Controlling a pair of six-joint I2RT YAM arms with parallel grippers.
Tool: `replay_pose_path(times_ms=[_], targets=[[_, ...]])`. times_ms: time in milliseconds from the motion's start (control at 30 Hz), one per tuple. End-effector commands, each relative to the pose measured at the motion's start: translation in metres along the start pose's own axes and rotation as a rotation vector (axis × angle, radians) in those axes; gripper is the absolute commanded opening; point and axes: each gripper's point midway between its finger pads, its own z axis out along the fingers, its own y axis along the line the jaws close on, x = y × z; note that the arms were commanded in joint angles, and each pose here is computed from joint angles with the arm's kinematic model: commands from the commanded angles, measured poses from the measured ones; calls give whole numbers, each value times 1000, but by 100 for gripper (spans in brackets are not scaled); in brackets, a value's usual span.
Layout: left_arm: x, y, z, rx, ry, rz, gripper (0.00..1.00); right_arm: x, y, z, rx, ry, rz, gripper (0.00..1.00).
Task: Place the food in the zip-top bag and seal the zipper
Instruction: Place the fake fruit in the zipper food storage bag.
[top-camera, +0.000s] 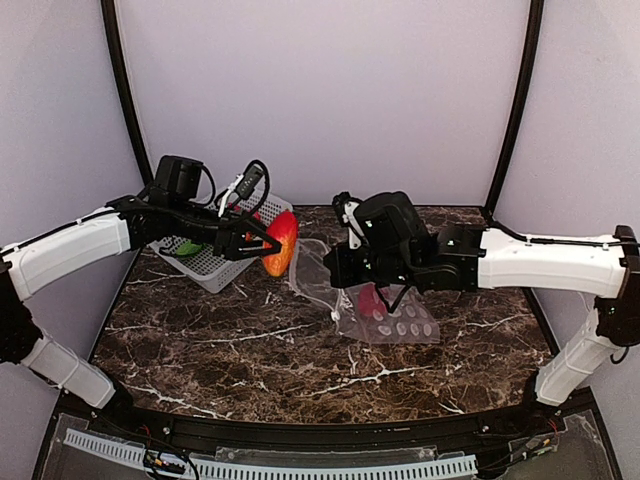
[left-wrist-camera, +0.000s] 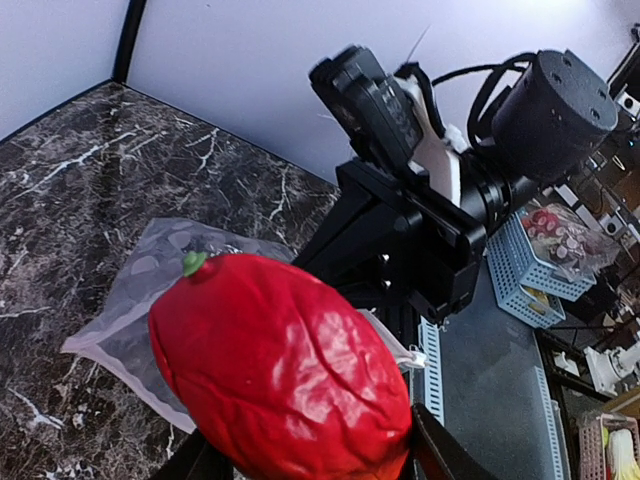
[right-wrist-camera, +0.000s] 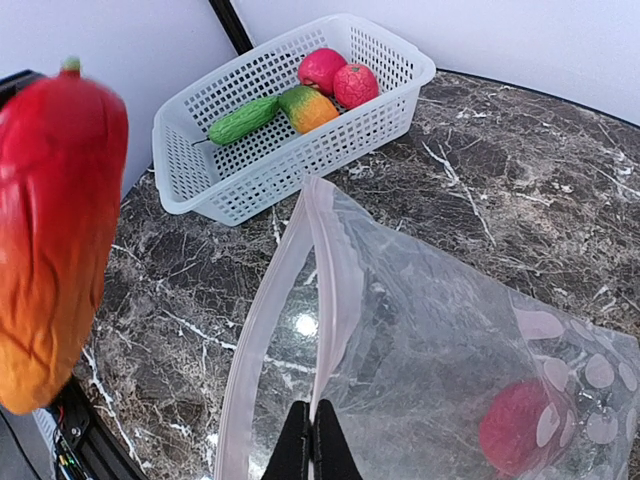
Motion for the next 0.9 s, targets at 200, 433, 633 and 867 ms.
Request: replay_pose_path(times_ms=[200,433,633,867], targets=[[38,-20,27,140,180,-45,53,-30,6,-16,-26,-83,-7,0],[48,-13,37,127,228,-76,52,-34,22,-21,-118,-112,-55,0],[53,-7,41,128,247,-111,52,-32,37,-22,-196,-112,-99,0],[46,-9,41,126,219,-108,52,-18,46,-12,-218,-68,-147,0]])
